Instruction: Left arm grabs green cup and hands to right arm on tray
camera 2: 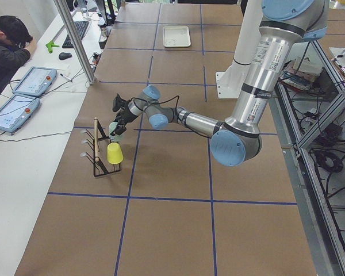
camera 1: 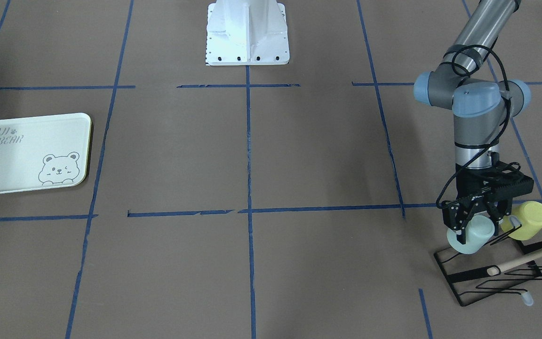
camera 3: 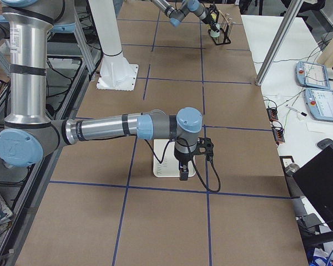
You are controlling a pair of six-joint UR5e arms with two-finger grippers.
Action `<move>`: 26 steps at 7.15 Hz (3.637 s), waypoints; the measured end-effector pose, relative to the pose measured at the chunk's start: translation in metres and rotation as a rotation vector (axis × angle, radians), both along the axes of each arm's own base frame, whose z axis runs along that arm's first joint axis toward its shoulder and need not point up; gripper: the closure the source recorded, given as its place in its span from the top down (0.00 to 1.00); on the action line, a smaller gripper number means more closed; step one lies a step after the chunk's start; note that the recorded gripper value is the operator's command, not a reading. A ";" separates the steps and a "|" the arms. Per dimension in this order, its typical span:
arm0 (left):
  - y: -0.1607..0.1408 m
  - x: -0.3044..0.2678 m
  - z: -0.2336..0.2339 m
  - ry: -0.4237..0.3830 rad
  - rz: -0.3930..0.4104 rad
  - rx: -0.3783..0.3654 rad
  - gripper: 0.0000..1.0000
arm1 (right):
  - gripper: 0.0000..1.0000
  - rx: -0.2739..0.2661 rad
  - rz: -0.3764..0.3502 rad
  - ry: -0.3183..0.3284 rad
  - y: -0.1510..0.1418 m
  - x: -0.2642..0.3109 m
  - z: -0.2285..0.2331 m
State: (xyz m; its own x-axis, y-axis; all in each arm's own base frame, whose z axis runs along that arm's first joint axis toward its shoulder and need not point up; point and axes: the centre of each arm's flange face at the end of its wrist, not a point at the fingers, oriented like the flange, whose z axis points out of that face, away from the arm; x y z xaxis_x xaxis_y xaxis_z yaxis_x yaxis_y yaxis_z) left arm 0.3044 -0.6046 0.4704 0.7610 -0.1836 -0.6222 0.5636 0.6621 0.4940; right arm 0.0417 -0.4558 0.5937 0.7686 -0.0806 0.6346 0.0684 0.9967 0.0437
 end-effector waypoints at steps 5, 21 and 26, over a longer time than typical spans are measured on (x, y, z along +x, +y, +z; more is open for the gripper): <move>-0.008 -0.032 -0.022 0.000 -0.026 0.043 0.54 | 1.00 0.001 -0.001 0.000 0.000 0.000 0.000; 0.109 0.021 -0.237 1.005 -0.026 -0.149 0.52 | 1.00 0.197 0.245 -0.701 -0.023 -0.200 -0.226; 0.204 0.079 -0.275 1.407 0.295 -0.081 0.52 | 1.00 0.150 0.218 -1.197 0.048 -0.317 -0.303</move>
State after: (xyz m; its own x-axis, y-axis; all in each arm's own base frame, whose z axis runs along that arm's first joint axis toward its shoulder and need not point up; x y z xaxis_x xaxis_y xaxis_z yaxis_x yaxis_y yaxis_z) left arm 0.3833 -0.4007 0.1957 -0.4493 -0.2011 -0.8705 0.3825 0.8372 -0.3909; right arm -0.2749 -0.4083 0.2911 -0.2866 -0.1564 0.9452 -0.2612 0.9620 0.0800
